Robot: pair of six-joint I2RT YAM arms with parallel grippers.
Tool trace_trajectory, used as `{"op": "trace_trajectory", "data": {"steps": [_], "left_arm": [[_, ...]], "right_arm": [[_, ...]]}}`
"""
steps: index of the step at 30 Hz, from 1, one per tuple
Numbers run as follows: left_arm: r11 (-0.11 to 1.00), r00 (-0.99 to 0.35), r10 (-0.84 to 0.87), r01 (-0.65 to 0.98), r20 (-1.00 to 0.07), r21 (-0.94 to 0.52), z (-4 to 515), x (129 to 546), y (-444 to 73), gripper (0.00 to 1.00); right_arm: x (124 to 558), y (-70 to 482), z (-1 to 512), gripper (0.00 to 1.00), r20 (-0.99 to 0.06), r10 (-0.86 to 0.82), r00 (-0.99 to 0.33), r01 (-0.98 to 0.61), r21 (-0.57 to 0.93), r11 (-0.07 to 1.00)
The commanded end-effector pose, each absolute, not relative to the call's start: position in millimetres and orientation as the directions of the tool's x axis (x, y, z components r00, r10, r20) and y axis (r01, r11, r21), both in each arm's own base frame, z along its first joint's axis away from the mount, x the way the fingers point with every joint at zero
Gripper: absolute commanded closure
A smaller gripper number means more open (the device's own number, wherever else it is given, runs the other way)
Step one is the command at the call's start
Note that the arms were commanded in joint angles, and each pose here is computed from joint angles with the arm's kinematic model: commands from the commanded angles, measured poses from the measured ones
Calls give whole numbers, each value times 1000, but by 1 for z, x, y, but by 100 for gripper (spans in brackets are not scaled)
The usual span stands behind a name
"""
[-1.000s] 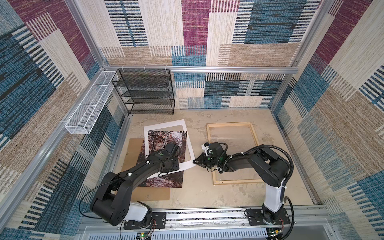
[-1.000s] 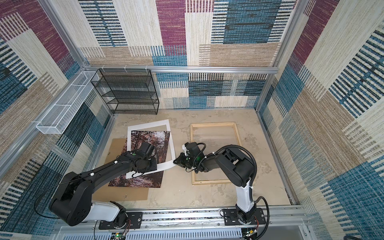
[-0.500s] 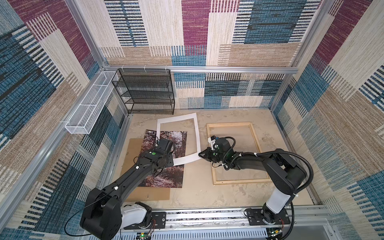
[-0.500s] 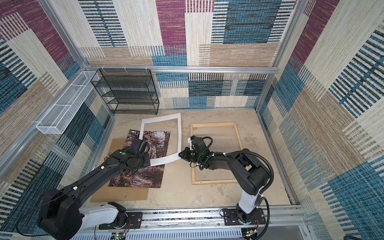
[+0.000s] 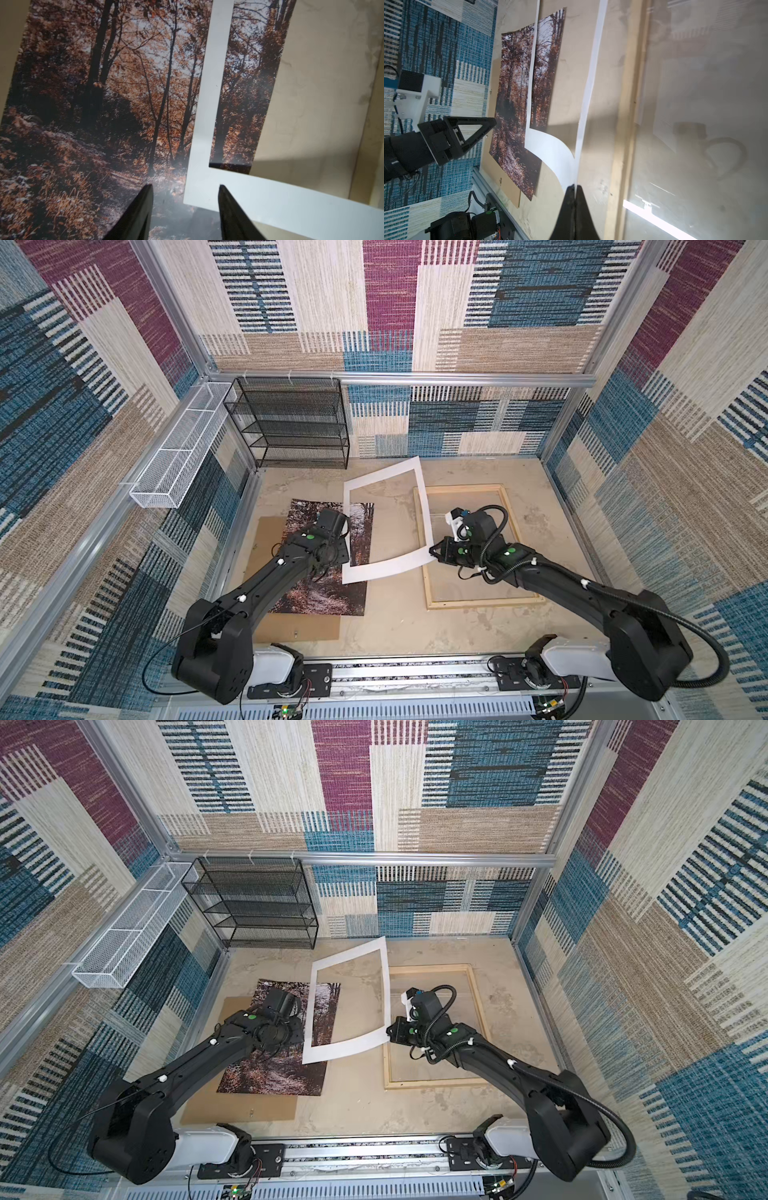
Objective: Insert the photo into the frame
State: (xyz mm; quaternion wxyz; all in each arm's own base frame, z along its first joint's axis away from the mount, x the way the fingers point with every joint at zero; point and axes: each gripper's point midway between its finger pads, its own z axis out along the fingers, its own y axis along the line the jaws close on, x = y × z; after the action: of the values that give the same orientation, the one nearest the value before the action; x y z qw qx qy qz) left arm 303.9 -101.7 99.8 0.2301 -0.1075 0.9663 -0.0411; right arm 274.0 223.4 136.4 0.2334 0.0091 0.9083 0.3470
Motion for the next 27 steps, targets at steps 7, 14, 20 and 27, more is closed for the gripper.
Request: {"op": "trace_trajectory", "data": {"steps": [7, 14, 20, 27], "left_arm": [[964, -876, -207, -105, -436, -246, 97, 329, -145, 46], [958, -897, -152, -32, -414, -284, 85, 338, -189, 47], [953, -914, -120, 3, -388, -303, 70, 346, -217, 47], [940, -928, -81, 50, -363, -338, 53, 355, -252, 47]], "right_arm": [[237, 145, 122, 100, -355, 126, -926, -43, 433, 900], [249, 103, 130, 100, -367, 100, -925, 6, 250, 968], [261, 84, 152, 100, -399, 95, -912, 15, 197, 980], [263, 77, 144, 100, -361, 100, -927, 46, 156, 987]]}}
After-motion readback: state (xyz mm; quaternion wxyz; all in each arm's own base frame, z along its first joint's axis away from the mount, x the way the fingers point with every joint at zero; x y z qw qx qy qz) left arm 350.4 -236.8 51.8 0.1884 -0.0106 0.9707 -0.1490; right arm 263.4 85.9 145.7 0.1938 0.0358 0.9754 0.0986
